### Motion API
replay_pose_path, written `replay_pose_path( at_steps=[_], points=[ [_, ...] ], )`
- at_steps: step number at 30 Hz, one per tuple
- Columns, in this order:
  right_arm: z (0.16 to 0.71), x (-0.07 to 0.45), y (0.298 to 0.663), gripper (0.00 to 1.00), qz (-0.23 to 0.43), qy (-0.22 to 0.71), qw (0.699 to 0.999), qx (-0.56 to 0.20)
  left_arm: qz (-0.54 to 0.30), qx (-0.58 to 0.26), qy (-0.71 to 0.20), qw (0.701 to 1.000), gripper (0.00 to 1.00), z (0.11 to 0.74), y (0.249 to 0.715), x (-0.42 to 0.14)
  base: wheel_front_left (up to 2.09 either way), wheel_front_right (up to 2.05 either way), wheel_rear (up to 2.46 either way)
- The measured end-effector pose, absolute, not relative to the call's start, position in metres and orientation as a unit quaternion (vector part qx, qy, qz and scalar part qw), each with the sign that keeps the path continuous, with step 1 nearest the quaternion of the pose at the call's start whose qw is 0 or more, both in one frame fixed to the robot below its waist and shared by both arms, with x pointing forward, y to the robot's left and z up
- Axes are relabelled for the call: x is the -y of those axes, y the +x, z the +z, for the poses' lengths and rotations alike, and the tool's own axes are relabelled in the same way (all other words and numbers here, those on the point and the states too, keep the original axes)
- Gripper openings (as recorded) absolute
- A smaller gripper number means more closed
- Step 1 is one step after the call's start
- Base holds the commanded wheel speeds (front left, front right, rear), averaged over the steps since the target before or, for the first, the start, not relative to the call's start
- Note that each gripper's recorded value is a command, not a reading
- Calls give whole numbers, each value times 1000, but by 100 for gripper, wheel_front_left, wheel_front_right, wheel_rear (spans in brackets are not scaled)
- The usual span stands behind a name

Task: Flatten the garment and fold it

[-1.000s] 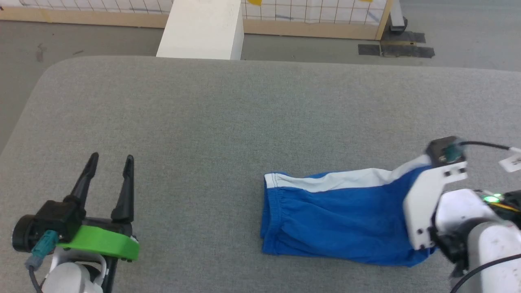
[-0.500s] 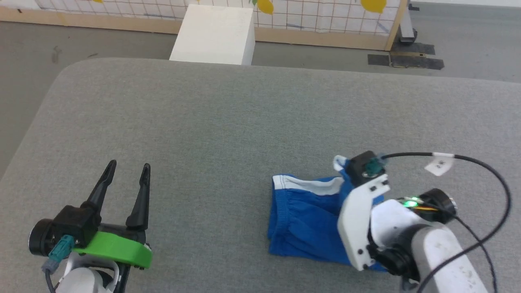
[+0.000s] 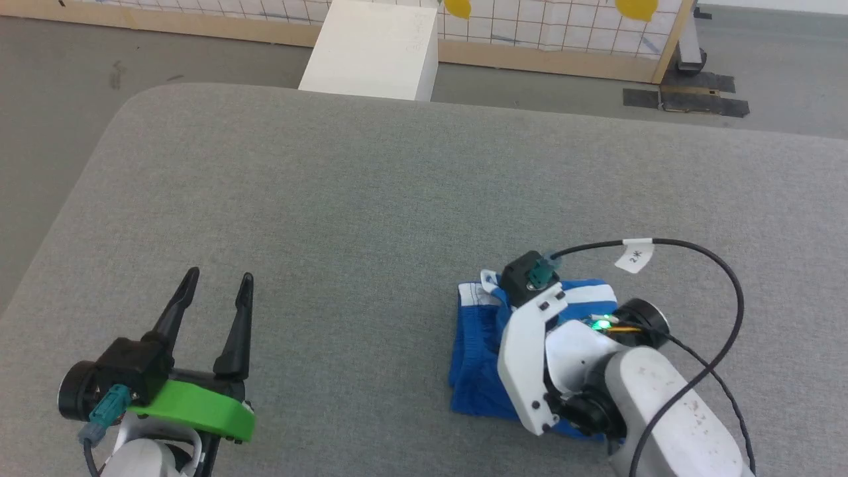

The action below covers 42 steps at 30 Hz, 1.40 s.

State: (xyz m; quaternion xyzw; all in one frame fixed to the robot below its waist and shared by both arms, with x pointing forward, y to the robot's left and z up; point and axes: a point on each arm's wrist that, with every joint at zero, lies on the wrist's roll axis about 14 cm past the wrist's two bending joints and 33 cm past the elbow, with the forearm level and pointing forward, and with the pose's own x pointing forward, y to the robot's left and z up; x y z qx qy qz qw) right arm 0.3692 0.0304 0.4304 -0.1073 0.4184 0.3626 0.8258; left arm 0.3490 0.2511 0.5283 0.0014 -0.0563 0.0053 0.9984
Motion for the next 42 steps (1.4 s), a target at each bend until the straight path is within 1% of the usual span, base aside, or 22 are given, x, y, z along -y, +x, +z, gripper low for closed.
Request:
replay_pose_path(
  at_steps=[1, 2, 7, 10, 14, 17, 20, 22, 24, 25, 26, 27, 30, 35, 41, 42],
  points=[
    [432, -34, 371, 58, 367, -109, 828, -410, 5, 55, 1, 998, 100, 528, 349, -251, 0, 0, 0],
    [434, -39, 372, 100, 374, -111, 829, -401, 5, 55, 0, 998, 100, 527, 349, -250, 0, 0, 0],
    [449, -60, 367, 100, 410, -107, 828, -366, 5, 56, -5, 998, 100, 528, 350, -250, 0, 0, 0],
    [466, -73, 364, 100, 434, -89, 830, -339, 3, 56, -6, 998, 100, 527, 352, -248, 0, 0, 0],
    [495, -74, 374, 100, 436, -60, 850, -290, 0, 59, -6, 998, 100, 529, 356, -247, 0, 0, 0],
    [513, -54, 396, 100, 398, -41, 880, -257, 0, 66, -7, 998, 100, 533, 360, -248, 0, 0, 0],
    [519, -14, 418, 100, 330, -36, 911, -246, -4, 73, -8, 997, 100, 536, 364, -244, 0, 0, 0],
    [511, 20, 427, 100, 273, -39, 926, -257, -9, 76, -8, 997, 100, 538, 367, -241, 0, 0, 0],
    [499, 48, 429, 100, 230, -38, 932, -278, -11, 79, -10, 997, 100, 539, 368, -238, 0, 0, 0],
    [490, 62, 429, 100, 205, -52, 933, -292, -13, 80, -11, 997, 100, 540, 369, -237, 0, 0, 0],
    [482, 73, 428, 100, 189, -55, 931, -306, -14, 81, -11, 997, 100, 540, 370, -236, 0, 0, 0],
    [455, 88, 417, 100, 168, -68, 918, -352, -16, 79, -11, 997, 100, 539, 370, -234, 0, 0, 0],
    [430, 83, 403, 100, 178, -71, 900, -392, -16, 75, -11, 997, 100, 537, 369, -234, 0, 0, 0],
    [398, 61, 377, 100, 218, -82, 862, -450, -8, 69, -10, 998, 100, 533, 367, -239, 0, 0, 0],
    [381, 52, 364, 100, 235, -98, 839, -481, -3, 62, -10, 998, 100, 529, 366, -243, 0, 0, 0],
    [379, 52, 363, 95, 236, -99, 836, -486, -2, 62, -10, 998, 100, 529, 365, -243, 0, 0, 0]
  ],
)
